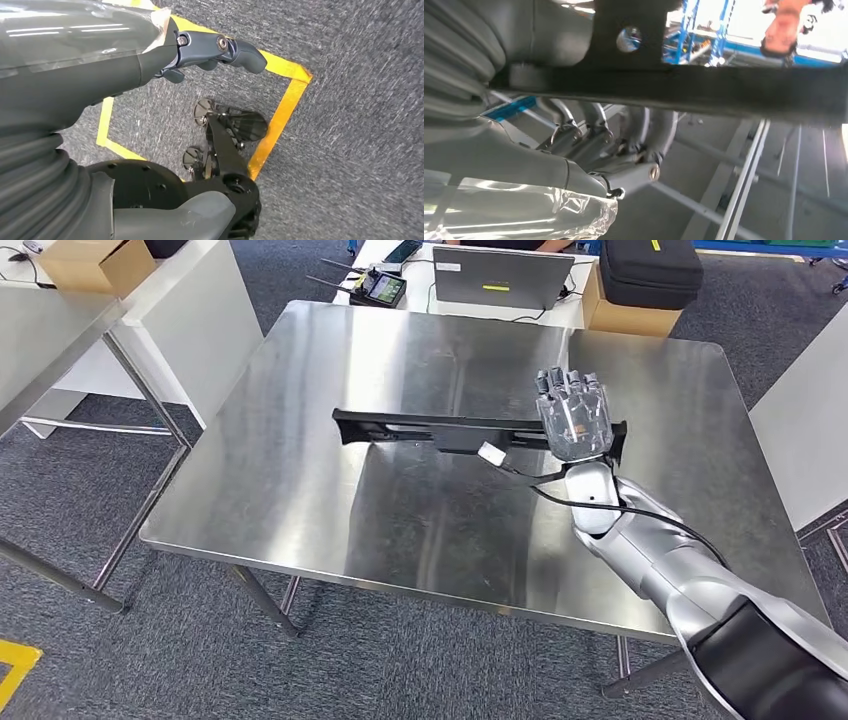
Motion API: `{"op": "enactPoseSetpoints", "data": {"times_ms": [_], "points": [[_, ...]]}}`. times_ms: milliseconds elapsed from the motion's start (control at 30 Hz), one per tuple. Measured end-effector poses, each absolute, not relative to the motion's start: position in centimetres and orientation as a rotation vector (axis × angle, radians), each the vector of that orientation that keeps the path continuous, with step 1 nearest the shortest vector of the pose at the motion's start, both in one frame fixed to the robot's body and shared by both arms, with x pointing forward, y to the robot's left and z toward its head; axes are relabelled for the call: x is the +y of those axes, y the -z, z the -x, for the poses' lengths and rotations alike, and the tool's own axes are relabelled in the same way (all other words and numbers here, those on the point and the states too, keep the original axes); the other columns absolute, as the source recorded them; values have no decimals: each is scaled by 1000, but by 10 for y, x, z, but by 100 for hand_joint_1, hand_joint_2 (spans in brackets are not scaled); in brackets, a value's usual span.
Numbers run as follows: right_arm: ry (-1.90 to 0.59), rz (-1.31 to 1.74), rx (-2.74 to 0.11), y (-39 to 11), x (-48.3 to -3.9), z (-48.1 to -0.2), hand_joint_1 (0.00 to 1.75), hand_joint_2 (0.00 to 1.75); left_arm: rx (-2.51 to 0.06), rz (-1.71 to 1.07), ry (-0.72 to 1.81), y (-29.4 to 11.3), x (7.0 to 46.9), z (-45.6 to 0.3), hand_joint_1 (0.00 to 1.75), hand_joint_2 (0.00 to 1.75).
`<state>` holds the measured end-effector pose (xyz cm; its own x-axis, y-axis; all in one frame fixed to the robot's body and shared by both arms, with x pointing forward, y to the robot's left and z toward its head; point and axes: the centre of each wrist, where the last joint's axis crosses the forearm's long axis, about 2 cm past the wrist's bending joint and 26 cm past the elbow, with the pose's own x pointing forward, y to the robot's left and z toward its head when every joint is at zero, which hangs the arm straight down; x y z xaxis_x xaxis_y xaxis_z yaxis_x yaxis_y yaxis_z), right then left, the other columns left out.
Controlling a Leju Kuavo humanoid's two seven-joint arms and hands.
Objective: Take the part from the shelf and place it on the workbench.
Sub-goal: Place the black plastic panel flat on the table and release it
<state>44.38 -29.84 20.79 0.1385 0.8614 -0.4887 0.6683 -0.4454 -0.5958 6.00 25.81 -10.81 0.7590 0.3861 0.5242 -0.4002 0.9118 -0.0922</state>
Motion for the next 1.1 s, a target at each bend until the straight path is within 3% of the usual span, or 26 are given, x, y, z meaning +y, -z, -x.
{"op": "enactPoseSetpoints", "data": {"times_ms": [67,400,567,867,1000,1100], "points": [[-1211,2169,-1462,-197,-308,-439,0,0,-555,-24,-427,108,258,-59,0,0],[-1245,2105,-1269,-158,-348,-416,0,0,-508,8,-407,108,260,-59,0,0],[-1410,1770,-1064,-146,-355,-410,0,0,-499,28,-387,108,260,-60,0,0],[-1149,1558,-1011,-137,-369,-400,0,0,-497,27,-378,109,264,-60,0,0],[-1115,1484,-1012,-137,-371,-399,0,175,-499,26,-375,108,265,-61,0,0],[-1069,1385,-1024,-137,-378,-399,0,175,-494,30,-372,108,265,-61,0,0]]}}
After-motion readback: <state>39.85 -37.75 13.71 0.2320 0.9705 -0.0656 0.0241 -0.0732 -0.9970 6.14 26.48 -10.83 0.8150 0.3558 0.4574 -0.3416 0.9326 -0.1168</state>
